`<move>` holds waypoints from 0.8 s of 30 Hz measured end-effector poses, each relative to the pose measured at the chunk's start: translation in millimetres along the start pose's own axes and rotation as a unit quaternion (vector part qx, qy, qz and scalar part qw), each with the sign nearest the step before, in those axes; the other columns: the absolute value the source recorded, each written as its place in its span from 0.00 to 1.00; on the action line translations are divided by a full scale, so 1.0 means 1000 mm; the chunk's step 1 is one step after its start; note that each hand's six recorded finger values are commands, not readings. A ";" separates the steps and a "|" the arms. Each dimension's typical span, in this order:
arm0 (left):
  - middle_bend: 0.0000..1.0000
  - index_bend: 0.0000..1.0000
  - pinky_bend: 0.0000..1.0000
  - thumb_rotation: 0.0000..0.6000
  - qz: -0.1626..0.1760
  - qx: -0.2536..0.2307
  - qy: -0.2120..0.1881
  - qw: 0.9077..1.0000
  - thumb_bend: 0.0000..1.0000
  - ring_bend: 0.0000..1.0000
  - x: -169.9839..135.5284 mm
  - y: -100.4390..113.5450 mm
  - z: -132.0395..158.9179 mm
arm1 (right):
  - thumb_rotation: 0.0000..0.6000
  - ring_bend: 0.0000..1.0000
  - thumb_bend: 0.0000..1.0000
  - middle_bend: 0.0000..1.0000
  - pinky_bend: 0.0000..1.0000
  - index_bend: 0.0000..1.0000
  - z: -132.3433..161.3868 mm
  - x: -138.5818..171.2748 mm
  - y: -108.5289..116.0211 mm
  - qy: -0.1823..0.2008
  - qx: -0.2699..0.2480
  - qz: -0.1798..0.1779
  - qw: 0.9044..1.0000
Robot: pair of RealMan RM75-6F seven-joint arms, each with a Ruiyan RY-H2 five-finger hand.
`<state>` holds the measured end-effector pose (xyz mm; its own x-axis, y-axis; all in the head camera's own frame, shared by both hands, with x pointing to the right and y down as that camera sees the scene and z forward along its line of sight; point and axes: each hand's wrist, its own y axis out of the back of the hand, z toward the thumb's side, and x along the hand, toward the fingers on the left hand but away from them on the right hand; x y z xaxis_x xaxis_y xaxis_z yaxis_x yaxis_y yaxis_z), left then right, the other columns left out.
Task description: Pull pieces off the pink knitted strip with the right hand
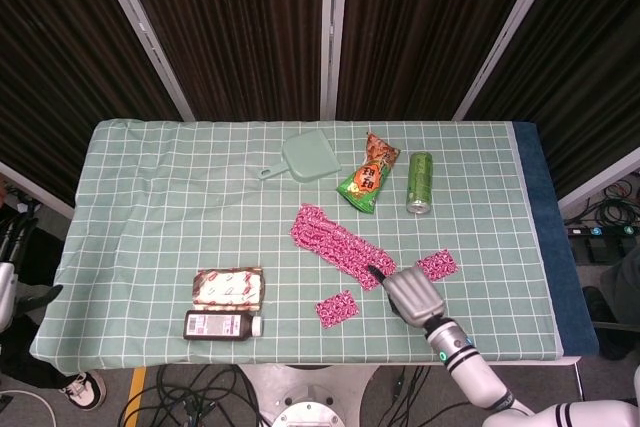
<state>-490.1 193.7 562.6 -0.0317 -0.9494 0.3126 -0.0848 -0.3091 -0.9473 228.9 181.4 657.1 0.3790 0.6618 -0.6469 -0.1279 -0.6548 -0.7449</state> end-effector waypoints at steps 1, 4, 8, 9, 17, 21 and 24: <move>0.03 0.06 0.14 1.00 -0.001 0.000 0.000 1.000 0.11 0.00 0.000 -0.001 0.000 | 1.00 0.95 1.00 1.00 0.86 0.17 -0.009 0.001 0.005 -0.010 0.000 -0.014 1.000; 0.03 0.06 0.14 1.00 -0.003 0.001 -0.001 1.000 0.11 0.00 0.000 -0.003 0.001 | 1.00 0.95 1.00 1.00 0.86 0.21 -0.039 0.008 0.021 -0.041 -0.002 -0.065 0.997; 0.03 0.06 0.14 1.00 -0.004 0.003 -0.003 1.000 0.11 0.00 0.001 -0.004 0.004 | 1.00 0.89 0.88 0.95 0.83 0.29 -0.082 0.025 0.043 -0.077 0.000 -0.149 0.986; 0.03 0.06 0.14 1.00 -0.005 0.004 -0.004 1.000 0.11 0.00 0.001 -0.005 0.005 | 1.00 0.86 0.82 0.92 0.81 0.30 -0.091 0.031 0.046 -0.084 0.000 -0.166 0.983; 0.03 0.06 0.14 1.00 -0.008 0.008 -0.007 1.000 0.11 0.00 0.000 -0.007 0.011 | 1.00 0.15 0.23 0.26 0.23 0.17 -0.176 0.093 0.052 -0.150 0.031 -0.215 0.965; 0.03 0.06 0.14 1.00 -0.012 0.007 -0.005 1.000 0.11 0.00 -0.001 -0.009 0.012 | 1.00 0.00 0.15 0.01 0.01 0.01 -0.198 0.118 0.039 -0.185 0.034 -0.162 0.969; 0.03 0.06 0.14 1.00 -0.015 0.009 -0.005 1.000 0.11 0.00 -0.001 -0.009 0.012 | 1.00 0.00 0.15 0.00 0.00 0.00 -0.205 0.133 0.030 -0.204 0.030 -0.148 0.967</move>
<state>-477.3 197.0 569.7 -0.0201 -0.9403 0.3398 -0.0670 -0.3379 -0.9388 463.1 175.1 581.6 0.0163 0.9136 -0.4063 -0.1260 -0.4013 -0.9073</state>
